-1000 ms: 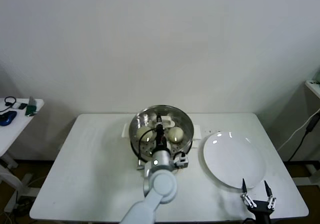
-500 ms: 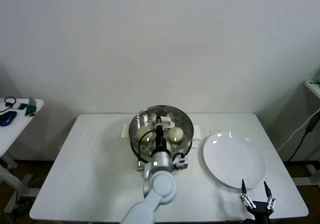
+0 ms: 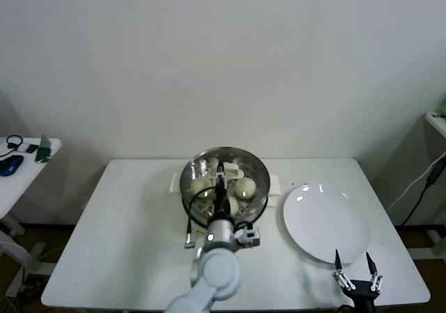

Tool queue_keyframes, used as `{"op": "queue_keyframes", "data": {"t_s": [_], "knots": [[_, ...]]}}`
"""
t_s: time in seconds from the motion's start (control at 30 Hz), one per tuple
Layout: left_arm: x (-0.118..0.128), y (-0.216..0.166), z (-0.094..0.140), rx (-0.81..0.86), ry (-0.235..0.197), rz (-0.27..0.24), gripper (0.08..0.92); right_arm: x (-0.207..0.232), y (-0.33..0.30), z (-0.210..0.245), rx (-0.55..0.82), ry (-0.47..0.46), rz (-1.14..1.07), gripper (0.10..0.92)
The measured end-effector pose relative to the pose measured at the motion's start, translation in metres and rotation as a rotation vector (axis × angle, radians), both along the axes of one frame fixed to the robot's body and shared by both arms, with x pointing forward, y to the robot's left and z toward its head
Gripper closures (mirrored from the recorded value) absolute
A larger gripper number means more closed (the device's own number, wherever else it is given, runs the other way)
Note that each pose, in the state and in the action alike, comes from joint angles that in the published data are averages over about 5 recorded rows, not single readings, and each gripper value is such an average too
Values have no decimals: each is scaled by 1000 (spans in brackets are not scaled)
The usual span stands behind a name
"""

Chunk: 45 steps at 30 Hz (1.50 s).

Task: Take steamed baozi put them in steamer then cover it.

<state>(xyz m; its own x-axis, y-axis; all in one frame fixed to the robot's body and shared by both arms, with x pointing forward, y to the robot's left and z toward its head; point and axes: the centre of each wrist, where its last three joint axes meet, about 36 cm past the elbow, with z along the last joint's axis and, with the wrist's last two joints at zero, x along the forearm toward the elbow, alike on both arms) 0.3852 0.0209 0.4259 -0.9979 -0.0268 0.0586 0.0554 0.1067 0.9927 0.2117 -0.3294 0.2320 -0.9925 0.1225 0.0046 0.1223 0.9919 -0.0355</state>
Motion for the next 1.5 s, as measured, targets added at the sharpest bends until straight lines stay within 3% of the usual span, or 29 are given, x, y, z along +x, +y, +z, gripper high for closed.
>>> {"op": "queue_keyframes", "data": {"t_s": [0.2,0.33,0.63,0.83,1.07,1.23,1.5], "knots": [[-16,23,20,-101,-12,-17,273,0,2,1,8,16,-3,200],[-24,48,30,-222,-13,-1,197,-1,5,5,19,31,-3,200],[-35,140,28,-642,74,82,177,4,9,19,14,40,19,200],[-52,209,-2,-941,76,31,177,9,9,25,-11,48,46,200],[-75,256,-55,-1221,7,-22,177,14,6,25,-33,47,64,200],[-92,273,-90,-1318,-43,-34,177,14,4,22,-35,53,69,200],[-114,289,-124,-1385,-74,-20,177,14,2,20,-32,51,69,200]]}}
